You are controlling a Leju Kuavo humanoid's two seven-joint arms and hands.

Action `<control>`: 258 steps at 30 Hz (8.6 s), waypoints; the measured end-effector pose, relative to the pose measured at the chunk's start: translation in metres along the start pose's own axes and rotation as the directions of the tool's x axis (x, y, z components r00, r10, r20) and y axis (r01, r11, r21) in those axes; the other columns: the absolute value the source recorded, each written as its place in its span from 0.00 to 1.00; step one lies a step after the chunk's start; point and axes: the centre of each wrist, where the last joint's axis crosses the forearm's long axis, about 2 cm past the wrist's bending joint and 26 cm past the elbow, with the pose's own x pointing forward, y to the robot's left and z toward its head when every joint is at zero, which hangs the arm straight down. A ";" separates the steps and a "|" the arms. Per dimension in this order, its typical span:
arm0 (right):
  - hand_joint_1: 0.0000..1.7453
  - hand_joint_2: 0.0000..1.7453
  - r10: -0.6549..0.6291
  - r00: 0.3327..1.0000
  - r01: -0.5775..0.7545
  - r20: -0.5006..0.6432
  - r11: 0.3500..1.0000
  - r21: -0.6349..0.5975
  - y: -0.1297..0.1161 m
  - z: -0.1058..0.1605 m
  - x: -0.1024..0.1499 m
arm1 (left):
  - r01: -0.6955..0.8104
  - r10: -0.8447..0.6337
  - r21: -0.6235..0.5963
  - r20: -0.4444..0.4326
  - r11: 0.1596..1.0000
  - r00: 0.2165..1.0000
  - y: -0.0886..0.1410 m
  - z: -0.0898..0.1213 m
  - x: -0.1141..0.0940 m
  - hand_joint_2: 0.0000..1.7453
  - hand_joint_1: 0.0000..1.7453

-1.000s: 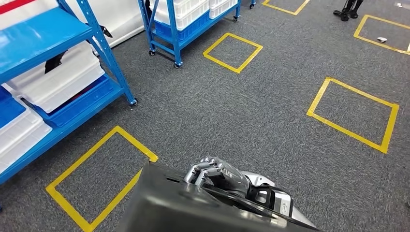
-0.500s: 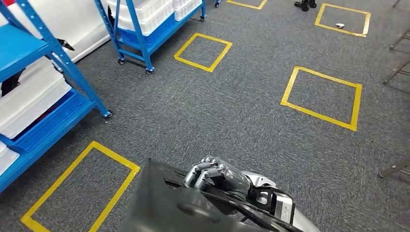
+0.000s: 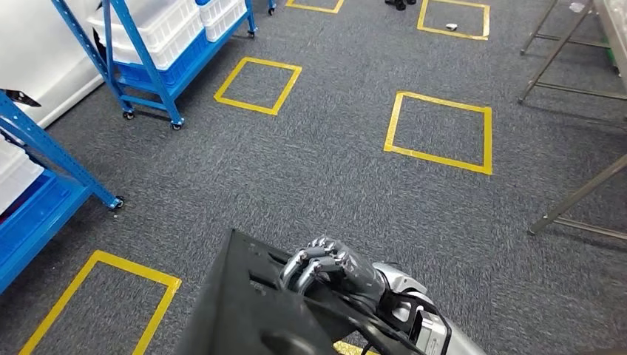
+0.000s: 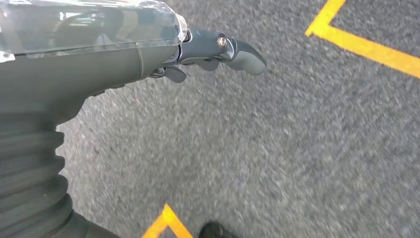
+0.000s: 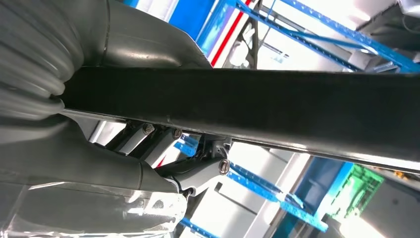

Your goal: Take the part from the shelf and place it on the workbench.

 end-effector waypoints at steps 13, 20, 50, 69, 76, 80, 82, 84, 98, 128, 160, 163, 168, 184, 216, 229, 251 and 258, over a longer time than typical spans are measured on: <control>1.00 1.00 -0.073 0.997 0.072 0.000 0.994 0.083 -0.009 -0.022 -0.013 | -0.049 0.049 0.007 0.006 0.999 0.999 -0.007 0.002 0.001 1.00 0.00; 1.00 1.00 -0.092 0.996 0.092 -0.003 0.993 0.072 -0.010 -0.027 -0.023 | -0.053 0.053 -0.008 0.009 0.999 0.999 -0.011 0.002 0.006 1.00 0.00; 1.00 1.00 0.025 0.990 -0.023 -0.137 1.000 0.017 -0.007 0.011 -0.017 | -0.021 0.021 -0.016 -0.028 1.000 0.999 -0.011 0.003 0.002 1.00 0.00; 1.00 1.00 0.048 0.949 -0.035 -0.313 0.998 0.045 -0.020 0.047 -0.048 | -0.024 0.024 0.003 -0.057 1.000 0.998 -0.020 0.008 -0.005 1.00 0.00; 1.00 1.00 0.060 0.945 -0.078 -0.321 0.996 -0.044 -0.029 0.062 -0.054 | -0.022 0.022 0.022 -0.012 1.000 1.000 -0.007 0.003 -0.002 1.00 0.00; 1.00 1.00 0.076 0.945 -0.103 -0.319 0.993 -0.066 -0.028 0.064 -0.049 | -0.019 0.019 0.034 0.011 0.999 1.000 0.002 0.000 0.000 1.00 0.00; 1.00 1.00 0.080 0.946 -0.107 -0.313 0.992 -0.071 -0.027 0.063 -0.047 | -0.017 0.016 0.038 0.013 0.999 1.000 0.005 -0.001 -0.002 1.00 0.00; 1.00 1.00 0.080 0.945 -0.108 -0.317 0.992 -0.071 -0.024 0.062 -0.046 | -0.014 0.013 0.041 0.012 0.999 1.000 0.007 -0.001 -0.004 1.00 0.00; 1.00 1.00 0.083 0.956 -0.153 -0.282 0.960 -0.235 -0.025 0.055 -0.044 | 0.019 -0.021 0.060 0.030 0.998 0.999 0.028 -0.010 0.007 1.00 0.00; 1.00 1.00 -0.141 0.980 0.097 -0.137 0.954 -0.284 -0.004 0.033 -0.031 | 0.036 -0.038 0.040 0.039 0.999 0.999 0.026 -0.010 0.011 1.00 0.00; 1.00 1.00 -0.342 0.929 0.318 -0.143 0.934 -0.164 -0.014 0.042 -0.039 | 0.002 -0.002 0.001 0.031 1.000 1.000 0.002 -0.003 0.008 1.00 0.00; 1.00 1.00 -0.343 0.927 0.318 -0.151 0.933 -0.168 -0.013 0.047 -0.039 | 0.001 -0.001 -0.003 0.032 1.000 0.999 0.002 -0.003 0.008 1.00 0.00; 1.00 1.00 -0.337 0.929 0.312 -0.149 0.935 -0.170 -0.016 0.048 -0.038 | -0.002 0.003 -0.011 0.041 1.000 0.999 0.001 -0.003 0.009 1.00 0.00; 1.00 1.00 -0.339 0.928 0.310 -0.153 0.932 -0.186 -0.012 0.054 -0.037 | -0.002 0.003 -0.014 0.044 1.000 0.999 0.003 -0.004 0.008 1.00 0.00; 1.00 1.00 -0.284 0.948 0.257 -0.147 0.950 -0.179 -0.021 0.054 -0.037 | 0.007 -0.006 -0.020 0.056 1.000 0.998 0.008 -0.006 0.012 1.00 0.00; 1.00 1.00 -0.276 0.949 0.247 -0.154 0.951 -0.184 -0.022 0.053 -0.037 | 0.006 -0.004 -0.024 0.064 1.000 0.998 0.007 -0.006 0.013 1.00 0.00; 1.00 1.00 -0.272 0.947 0.238 -0.173 0.951 -0.196 -0.018 0.058 -0.036 | 0.006 -0.005 -0.025 0.064 1.000 0.998 0.008 -0.006 0.012 1.00 0.00; 1.00 1.00 -0.236 0.947 0.194 -0.217 0.961 -0.196 -0.016 0.061 -0.036 | 0.006 -0.003 -0.030 0.069 1.000 0.998 0.006 -0.005 0.010 1.00 0.00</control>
